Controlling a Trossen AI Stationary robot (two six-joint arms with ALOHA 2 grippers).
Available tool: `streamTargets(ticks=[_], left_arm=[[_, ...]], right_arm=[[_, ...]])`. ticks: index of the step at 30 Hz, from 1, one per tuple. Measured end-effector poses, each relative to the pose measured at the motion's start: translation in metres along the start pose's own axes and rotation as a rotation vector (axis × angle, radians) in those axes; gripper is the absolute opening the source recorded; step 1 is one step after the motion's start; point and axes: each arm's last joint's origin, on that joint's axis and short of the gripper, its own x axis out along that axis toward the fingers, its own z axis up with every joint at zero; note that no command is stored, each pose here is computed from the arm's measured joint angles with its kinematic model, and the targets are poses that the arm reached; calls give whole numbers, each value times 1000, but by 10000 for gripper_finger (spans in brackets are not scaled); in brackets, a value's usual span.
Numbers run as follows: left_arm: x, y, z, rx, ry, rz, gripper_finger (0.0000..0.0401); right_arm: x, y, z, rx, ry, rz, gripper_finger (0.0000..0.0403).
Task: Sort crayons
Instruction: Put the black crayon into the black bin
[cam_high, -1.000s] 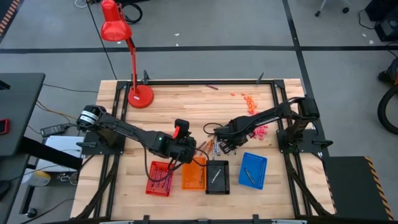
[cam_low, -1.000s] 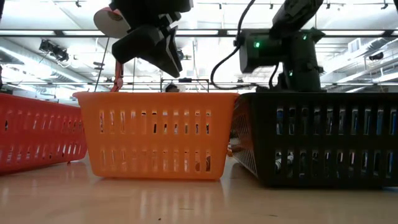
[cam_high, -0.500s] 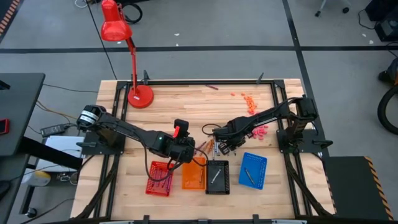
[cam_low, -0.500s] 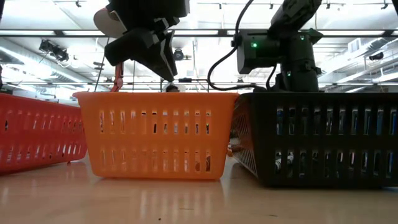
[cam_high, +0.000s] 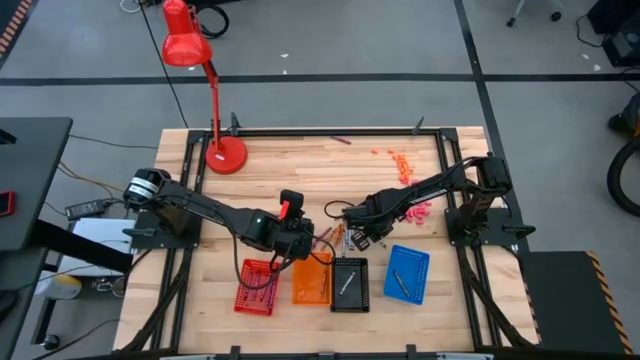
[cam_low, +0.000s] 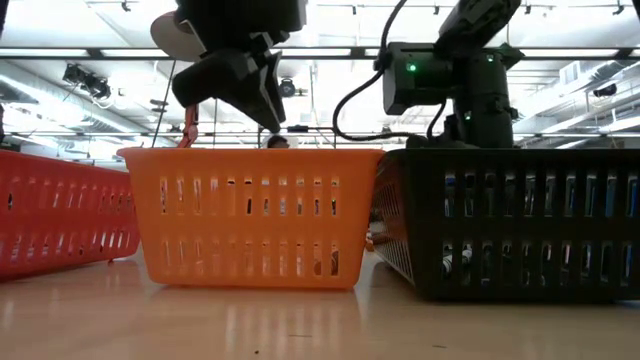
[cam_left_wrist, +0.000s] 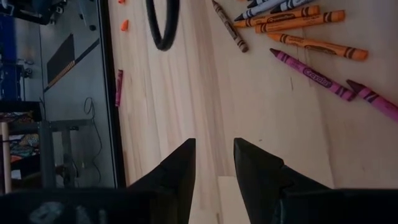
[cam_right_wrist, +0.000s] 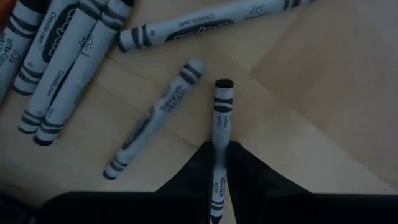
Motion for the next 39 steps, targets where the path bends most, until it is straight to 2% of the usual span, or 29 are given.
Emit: streamTargets(ticks=[6, 10, 18, 22, 26, 29, 33, 39], left_arm=[[1, 1, -2, 1, 15, -1, 121], [1, 0, -6, 10, 45, -32, 121], [0, -2, -22, -9, 183, -43, 121], [5, -8, -31, -21, 221, -41, 121], [9, -14, -39, -50, 247, -37, 121], [8, -16, -41, -92, 254, -32, 121], [3, -21, -40, -117, 244, -32, 121], [-10, -37, -37, -136, 200, -43, 121]], right_arm=[[-18, 2, 4, -33, -86, 17, 43], [-36, 12, 2, -117, -124, 72, 43], [-75, 54, -27, -562, -335, 168, 43], [-79, 76, -53, -813, -453, 223, 43], [-78, 88, -77, -1015, -514, 221, 43], [-75, 95, -89, -1090, -559, 202, 43], [-71, 96, -98, -1142, -554, 190, 43], [-55, 99, -105, -1279, -532, 104, 45]])
